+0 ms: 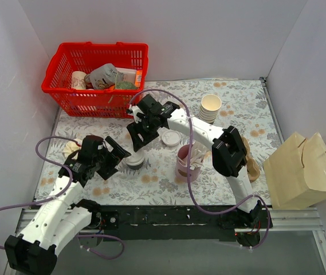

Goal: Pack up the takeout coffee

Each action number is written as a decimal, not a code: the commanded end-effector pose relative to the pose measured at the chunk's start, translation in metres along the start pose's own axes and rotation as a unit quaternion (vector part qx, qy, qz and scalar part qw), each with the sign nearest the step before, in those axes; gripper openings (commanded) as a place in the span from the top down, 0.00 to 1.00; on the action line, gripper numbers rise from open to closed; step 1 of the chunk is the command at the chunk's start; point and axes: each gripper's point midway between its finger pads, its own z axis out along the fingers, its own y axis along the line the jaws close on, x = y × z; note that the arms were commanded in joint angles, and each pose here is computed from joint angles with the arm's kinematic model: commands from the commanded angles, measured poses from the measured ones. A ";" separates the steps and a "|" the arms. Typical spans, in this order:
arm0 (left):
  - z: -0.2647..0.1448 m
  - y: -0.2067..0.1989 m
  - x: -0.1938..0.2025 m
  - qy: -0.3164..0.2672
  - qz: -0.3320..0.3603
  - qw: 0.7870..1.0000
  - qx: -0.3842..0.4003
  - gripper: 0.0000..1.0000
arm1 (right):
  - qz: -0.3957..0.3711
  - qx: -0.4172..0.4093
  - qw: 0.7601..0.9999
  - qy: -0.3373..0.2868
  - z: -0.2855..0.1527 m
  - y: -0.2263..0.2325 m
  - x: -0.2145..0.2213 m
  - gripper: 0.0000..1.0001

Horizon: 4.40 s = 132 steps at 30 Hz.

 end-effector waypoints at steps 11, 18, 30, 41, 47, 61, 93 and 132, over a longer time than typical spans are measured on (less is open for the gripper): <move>0.007 -0.021 -0.038 -0.067 0.016 0.998 -0.011 0.03 | 0.072 -0.021 0.994 -0.077 -0.043 0.025 -0.011 0.26; 0.019 -0.022 -0.044 -0.063 0.019 0.998 -0.012 0.12 | 0.132 -0.011 0.986 -0.099 -0.049 0.025 -0.001 0.26; 0.031 -0.008 -0.036 -0.049 0.017 0.999 0.004 0.18 | 0.176 0.054 0.976 -0.117 -0.029 0.021 0.007 0.28; 0.050 0.057 -0.013 -0.019 -0.014 0.994 -0.109 0.37 | 0.165 0.169 0.970 -0.058 -0.003 -0.013 0.040 0.30; 0.045 0.087 0.009 0.011 -0.054 0.986 -0.159 0.51 | 0.156 0.255 0.954 -0.012 0.001 -0.050 0.079 0.31; 0.045 0.095 0.051 0.081 -0.117 0.983 -0.113 0.63 | 0.136 0.201 0.970 -0.005 0.005 -0.060 0.059 0.53; 0.004 -0.007 -0.013 -0.008 -0.008 1.000 0.026 0.02 | 0.125 0.102 0.977 -0.140 -0.050 -0.010 -0.038 0.28; 0.049 -0.017 -0.027 -0.018 0.015 0.999 0.033 0.12 | 0.342 0.037 0.916 -0.207 -0.032 0.039 0.018 0.37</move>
